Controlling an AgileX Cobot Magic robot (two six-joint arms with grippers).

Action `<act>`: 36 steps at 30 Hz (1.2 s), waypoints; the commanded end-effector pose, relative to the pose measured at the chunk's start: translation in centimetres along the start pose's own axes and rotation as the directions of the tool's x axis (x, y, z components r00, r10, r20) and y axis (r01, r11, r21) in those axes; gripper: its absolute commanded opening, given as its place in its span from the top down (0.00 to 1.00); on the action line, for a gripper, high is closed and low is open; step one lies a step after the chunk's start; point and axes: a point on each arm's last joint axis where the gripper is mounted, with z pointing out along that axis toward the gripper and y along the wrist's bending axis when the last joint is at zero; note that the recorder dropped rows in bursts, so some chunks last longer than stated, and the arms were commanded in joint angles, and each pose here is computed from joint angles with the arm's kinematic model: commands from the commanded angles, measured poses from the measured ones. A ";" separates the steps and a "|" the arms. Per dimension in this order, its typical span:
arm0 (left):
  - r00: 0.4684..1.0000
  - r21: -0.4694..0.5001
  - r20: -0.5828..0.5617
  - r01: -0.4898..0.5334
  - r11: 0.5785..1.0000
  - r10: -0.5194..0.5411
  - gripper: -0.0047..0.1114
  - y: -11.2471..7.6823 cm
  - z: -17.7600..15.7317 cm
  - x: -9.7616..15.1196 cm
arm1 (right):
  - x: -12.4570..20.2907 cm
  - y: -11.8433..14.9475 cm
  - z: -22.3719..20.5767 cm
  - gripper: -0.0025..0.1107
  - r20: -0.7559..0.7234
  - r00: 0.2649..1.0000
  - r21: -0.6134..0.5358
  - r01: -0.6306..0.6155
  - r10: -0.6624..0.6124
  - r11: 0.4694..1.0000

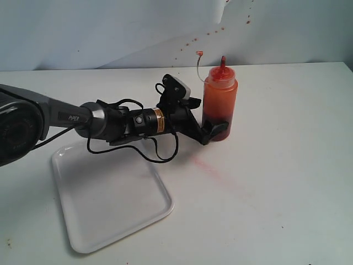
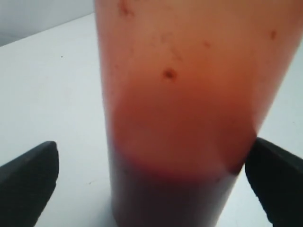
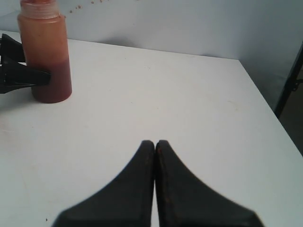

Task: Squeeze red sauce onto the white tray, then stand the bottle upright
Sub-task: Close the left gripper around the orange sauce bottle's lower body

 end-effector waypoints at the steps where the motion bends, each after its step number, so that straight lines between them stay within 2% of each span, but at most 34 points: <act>1: 1.000 0.016 -0.015 0.009 1.000 -0.009 0.06 -0.2 0.3 0.6 | 0.1 0.0 0.0 0.98 0.004 1.000 0.000 -0.005 0.005 1.000; 6: 0.999 0.070 0.022 0.023 0.997 -0.025 0.06 -0.5 1.0 1.7 | 0.1 0.0 0.0 0.98 0.004 1.000 0.000 -0.005 0.005 1.000; 10: 0.999 0.073 0.036 0.013 0.997 -0.015 0.06 -0.6 1.8 1.6 | 0.1 0.0 0.0 0.98 0.004 1.000 0.000 -0.005 0.005 1.000; 15: 0.999 0.095 0.039 -0.005 0.995 0.001 0.06 -1.7 3.2 1.7 | 0.1 0.0 0.0 0.98 0.004 1.000 0.000 -0.005 0.005 1.000; 17: 1.000 0.076 0.027 -0.002 0.997 0.000 0.06 -1.9 3.9 1.8 | 0.1 0.0 0.0 0.98 0.004 1.000 0.000 -0.005 0.005 1.000; 19: 0.999 0.011 -0.004 0.032 0.999 -0.032 0.06 -1.8 4.6 2.1 | 0.1 0.0 0.0 0.98 0.004 1.000 0.000 -0.005 0.005 1.000; 23: 0.996 -0.041 0.022 0.082 0.996 -0.081 0.06 -1.3 5.0 1.8 | 0.1 0.0 0.0 0.98 0.004 1.000 0.000 -0.005 0.005 1.000; 36: 0.996 -0.045 0.025 0.087 0.995 -0.086 0.06 -1.2 5.0 1.8 | 0.1 0.0 0.0 0.98 0.004 1.000 0.000 -0.005 0.005 1.000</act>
